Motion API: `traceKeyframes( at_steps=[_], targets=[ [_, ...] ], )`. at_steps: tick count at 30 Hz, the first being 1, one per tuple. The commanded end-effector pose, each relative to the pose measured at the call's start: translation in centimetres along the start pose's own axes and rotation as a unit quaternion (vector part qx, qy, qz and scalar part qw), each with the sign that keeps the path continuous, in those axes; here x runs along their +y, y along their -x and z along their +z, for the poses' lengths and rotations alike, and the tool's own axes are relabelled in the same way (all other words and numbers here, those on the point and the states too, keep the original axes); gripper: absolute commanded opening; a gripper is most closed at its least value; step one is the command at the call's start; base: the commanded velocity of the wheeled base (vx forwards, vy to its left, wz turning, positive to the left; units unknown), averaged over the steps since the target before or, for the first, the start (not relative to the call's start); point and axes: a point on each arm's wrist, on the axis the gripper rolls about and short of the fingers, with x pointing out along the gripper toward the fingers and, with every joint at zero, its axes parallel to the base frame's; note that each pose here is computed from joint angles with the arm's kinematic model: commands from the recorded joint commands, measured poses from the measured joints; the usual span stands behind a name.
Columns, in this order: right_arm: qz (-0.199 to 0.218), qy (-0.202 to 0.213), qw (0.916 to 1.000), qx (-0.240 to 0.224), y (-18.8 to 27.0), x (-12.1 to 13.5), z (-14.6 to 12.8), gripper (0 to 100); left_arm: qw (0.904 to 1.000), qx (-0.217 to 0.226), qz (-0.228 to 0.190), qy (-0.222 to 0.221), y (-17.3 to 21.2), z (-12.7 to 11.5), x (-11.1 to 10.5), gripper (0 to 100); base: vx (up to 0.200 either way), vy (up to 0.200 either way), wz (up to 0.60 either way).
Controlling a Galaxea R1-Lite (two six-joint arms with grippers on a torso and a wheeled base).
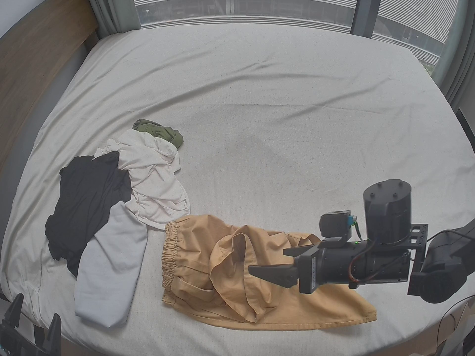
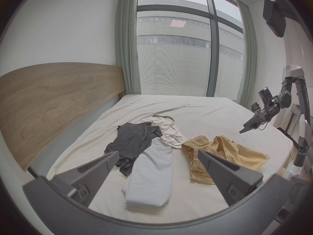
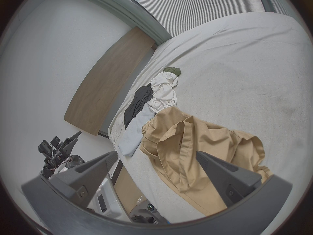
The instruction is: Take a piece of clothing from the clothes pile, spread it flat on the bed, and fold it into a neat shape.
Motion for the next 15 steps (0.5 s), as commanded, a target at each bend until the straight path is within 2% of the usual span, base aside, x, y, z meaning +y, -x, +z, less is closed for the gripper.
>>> traceKeyframes(
  at_steps=[1, 15],
  targets=[
    [0.000, 0.000, 0.9997, 0.023, -2.6, -0.2, -0.5, 100, 1.0000, 0.001, 0.000, 0.000, 0.0, -0.5, 0.0, 100, 0.000, 0.000, 0.00],
    [0.009, 0.005, 0.9981, 0.061, -7.8, 0.1, -2.1, 100, 1.0000, 0.001, 0.000, 0.001, 0.0, -0.5, 0.0, 100, 0.000, 0.000, 0.00]
  ],
)
